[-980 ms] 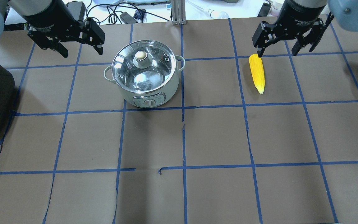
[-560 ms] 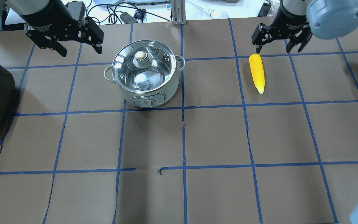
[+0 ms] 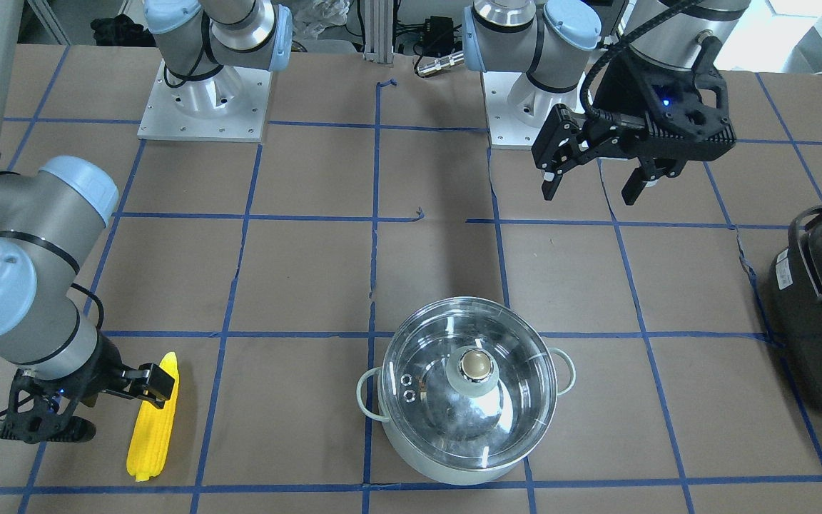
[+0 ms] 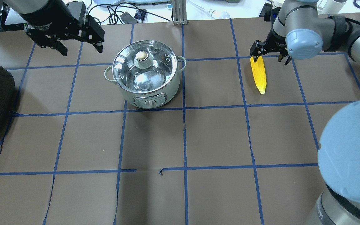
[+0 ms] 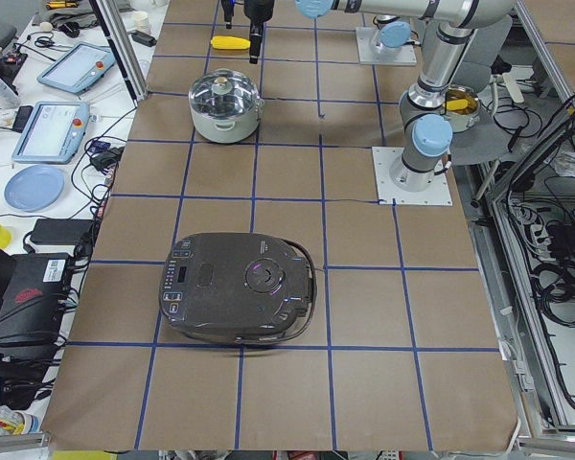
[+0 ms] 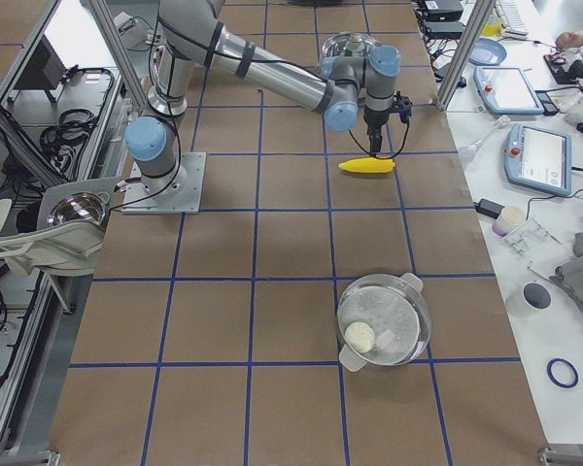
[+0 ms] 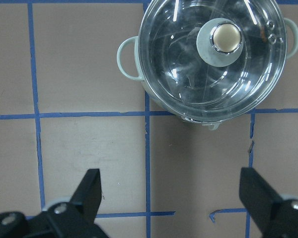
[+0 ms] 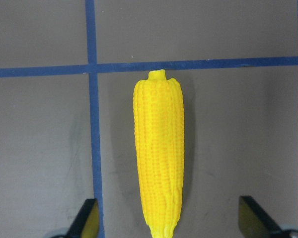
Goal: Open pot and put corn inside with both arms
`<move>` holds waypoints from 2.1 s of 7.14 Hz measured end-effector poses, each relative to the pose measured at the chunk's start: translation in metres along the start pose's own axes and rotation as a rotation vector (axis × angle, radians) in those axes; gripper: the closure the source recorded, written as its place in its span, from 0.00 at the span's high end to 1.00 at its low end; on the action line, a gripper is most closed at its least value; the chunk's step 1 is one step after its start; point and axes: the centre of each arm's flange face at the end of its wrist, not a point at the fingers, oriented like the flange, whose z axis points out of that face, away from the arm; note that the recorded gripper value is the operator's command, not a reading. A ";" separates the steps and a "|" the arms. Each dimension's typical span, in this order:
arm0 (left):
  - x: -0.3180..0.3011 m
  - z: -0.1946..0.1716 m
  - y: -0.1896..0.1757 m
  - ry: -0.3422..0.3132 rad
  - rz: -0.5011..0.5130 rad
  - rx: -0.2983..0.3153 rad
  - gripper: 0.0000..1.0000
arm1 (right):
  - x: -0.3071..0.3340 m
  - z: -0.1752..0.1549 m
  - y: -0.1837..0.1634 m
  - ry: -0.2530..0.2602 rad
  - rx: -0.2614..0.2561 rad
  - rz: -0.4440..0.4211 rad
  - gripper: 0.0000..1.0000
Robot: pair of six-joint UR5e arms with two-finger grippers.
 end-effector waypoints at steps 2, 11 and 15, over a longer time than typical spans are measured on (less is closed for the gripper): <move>-0.001 0.001 0.000 0.002 0.000 0.001 1.00 | 0.005 0.039 -0.010 0.007 0.003 0.010 1.00; -0.003 0.007 -0.003 -0.001 -0.001 -0.010 1.00 | -0.011 0.064 -0.007 -0.029 0.001 -0.053 0.71; -0.003 0.007 -0.003 -0.001 0.000 -0.012 1.00 | -0.009 0.065 -0.008 -0.016 -0.006 -0.075 0.56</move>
